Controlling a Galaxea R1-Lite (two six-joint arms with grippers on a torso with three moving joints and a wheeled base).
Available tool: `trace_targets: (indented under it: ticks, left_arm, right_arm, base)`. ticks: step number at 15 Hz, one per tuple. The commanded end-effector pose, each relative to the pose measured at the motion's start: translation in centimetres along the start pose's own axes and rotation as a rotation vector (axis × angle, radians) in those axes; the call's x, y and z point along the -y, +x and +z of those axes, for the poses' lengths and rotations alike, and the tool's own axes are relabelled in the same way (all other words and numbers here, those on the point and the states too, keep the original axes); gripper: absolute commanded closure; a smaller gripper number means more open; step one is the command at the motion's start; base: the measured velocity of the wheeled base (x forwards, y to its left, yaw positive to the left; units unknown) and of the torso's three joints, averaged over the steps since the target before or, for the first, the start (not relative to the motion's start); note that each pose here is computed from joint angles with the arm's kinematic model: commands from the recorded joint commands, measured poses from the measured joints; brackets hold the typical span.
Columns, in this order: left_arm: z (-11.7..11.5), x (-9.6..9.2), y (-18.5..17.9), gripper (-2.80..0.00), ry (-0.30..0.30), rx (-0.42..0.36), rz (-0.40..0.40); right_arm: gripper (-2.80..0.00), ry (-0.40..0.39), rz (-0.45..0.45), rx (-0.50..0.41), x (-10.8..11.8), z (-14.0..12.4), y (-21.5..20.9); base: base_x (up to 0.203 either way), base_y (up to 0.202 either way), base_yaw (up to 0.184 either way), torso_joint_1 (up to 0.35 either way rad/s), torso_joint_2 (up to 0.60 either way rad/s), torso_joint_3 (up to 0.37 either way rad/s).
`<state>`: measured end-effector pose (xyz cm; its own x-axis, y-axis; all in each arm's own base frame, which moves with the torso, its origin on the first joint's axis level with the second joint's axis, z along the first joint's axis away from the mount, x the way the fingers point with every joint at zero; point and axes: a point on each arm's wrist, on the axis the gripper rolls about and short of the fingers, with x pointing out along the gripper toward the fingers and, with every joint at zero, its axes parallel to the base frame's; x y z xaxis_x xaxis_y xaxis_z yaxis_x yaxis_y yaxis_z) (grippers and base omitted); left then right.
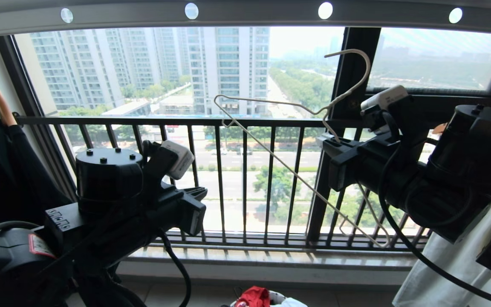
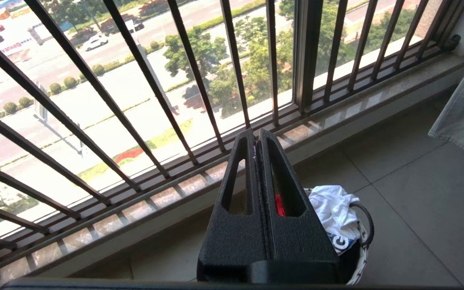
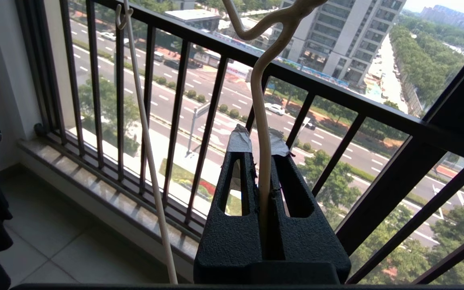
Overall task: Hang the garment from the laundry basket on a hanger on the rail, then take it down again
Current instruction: Put clothes in the basket, then hang the clothes rack on the clothesline
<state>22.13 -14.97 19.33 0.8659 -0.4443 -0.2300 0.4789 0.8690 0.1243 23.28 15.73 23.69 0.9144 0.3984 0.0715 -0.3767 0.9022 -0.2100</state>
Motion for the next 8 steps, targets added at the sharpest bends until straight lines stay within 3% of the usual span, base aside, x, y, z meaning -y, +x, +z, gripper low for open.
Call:
trace_targets:
  ticks: [1,4,6,8]
  left_arm:
    - [3.5,-1.0,-3.9,0.0,-0.016,0.088,0.02]
    - [4.9,-1.5,-6.7,0.0,-0.03,0.109,0.023]
    - [5.4,-1.8,-8.6,0.0,-0.031,0.112,0.022]
    - [5.8,-2.0,-9.9,0.0,-0.035,0.144,0.024]
  right_arm:
    - [0.0,0.007,-0.008,0.015,-1.2,0.8,-0.4]
    - [0.0,-0.004,-0.005,-0.005,-2.2,1.4,-0.5]
    - [0.0,-0.008,-0.05,-0.001,-2.1,2.5,-0.6]
    - [0.0,-0.057,-0.079,0.004,-2.0,2.9,-0.6]
  base:
    - [0.0,0.0,0.0,0.0,0.0,0.0]
    - [0.0,0.0,0.0,0.0,0.0,0.0]
    - [0.0,0.0,0.0,0.0,0.0,0.0]
    - [0.0,0.0,0.0,0.0,0.0,0.0]
